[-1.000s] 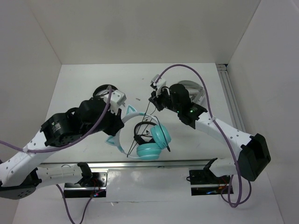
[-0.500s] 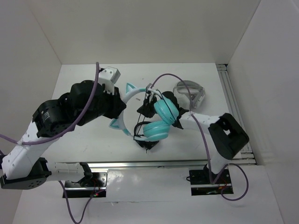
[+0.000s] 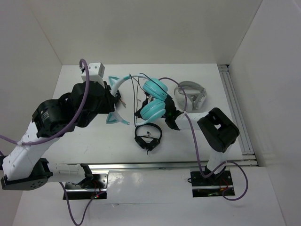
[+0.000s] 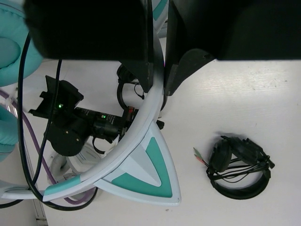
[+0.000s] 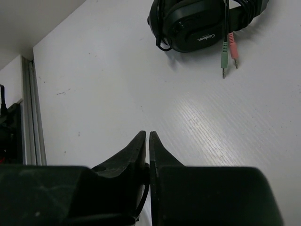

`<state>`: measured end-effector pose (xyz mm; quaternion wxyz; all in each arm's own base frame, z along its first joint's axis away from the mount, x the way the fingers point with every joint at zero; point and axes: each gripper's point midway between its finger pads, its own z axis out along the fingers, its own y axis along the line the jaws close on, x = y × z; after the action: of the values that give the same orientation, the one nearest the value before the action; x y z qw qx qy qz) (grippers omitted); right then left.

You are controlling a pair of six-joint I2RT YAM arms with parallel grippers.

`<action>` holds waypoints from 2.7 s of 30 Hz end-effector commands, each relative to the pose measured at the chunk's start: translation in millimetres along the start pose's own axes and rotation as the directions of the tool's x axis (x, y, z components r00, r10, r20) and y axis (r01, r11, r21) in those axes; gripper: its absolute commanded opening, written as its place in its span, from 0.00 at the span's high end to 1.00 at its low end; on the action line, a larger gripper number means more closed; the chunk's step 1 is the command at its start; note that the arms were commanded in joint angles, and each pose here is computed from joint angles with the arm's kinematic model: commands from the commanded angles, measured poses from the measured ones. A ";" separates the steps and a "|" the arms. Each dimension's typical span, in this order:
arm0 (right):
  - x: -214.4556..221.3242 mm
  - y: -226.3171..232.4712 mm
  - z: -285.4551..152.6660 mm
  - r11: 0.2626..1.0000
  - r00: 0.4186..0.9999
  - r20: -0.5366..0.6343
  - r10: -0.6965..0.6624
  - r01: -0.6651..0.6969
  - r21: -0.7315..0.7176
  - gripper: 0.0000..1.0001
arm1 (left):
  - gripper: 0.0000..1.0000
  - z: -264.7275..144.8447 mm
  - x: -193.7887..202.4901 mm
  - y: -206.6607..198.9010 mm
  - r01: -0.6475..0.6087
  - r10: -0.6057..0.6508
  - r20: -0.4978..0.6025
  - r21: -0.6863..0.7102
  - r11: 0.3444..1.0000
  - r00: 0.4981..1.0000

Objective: Wrap the headphones

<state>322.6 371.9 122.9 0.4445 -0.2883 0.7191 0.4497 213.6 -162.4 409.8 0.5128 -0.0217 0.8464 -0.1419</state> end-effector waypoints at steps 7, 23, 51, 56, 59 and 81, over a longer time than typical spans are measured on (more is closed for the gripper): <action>-16.6 4.8 -0.4 0.999 0.998 0.067 -0.020 0.023 -0.046 0.85 | 1.00 -7.8 -40.0 2.6 0.210 -0.209 0.139 0.008 0.978 0.968; -5.7 6.7 0.2 0.998 0.999 0.043 0.008 -0.005 -0.069 0.78 | 1.00 -4.3 -41.7 18.6 0.249 -0.242 0.158 -0.024 0.968 0.957; 6.4 26.6 -20.0 0.987 1.000 0.011 -0.009 0.007 0.158 1.00 | 1.00 28.8 -54.7 81.4 0.372 -0.291 0.299 -0.265 0.890 0.909; 13.8 90.5 -38.3 0.970 0.998 -0.019 -0.066 0.069 0.235 1.00 | 1.00 76.0 -52.3 104.5 0.331 -0.241 0.267 -0.375 0.866 0.933; 10.7 126.4 -53.8 0.959 0.991 -0.038 -0.130 0.136 0.247 1.00 | 1.00 95.8 -45.2 112.2 0.262 -0.180 0.222 -0.435 0.861 0.958; -93.4 132.3 -129.4 0.491 0.689 -0.452 -0.566 0.722 0.487 1.00 | 1.00 122.8 168.2 71.6 -0.395 0.340 -0.423 -0.048 0.917 0.840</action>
<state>194.3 337.3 260.8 0.5324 -0.4326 0.7273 0.0223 255.1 -126.9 184.6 0.3194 0.0908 0.9401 0.0770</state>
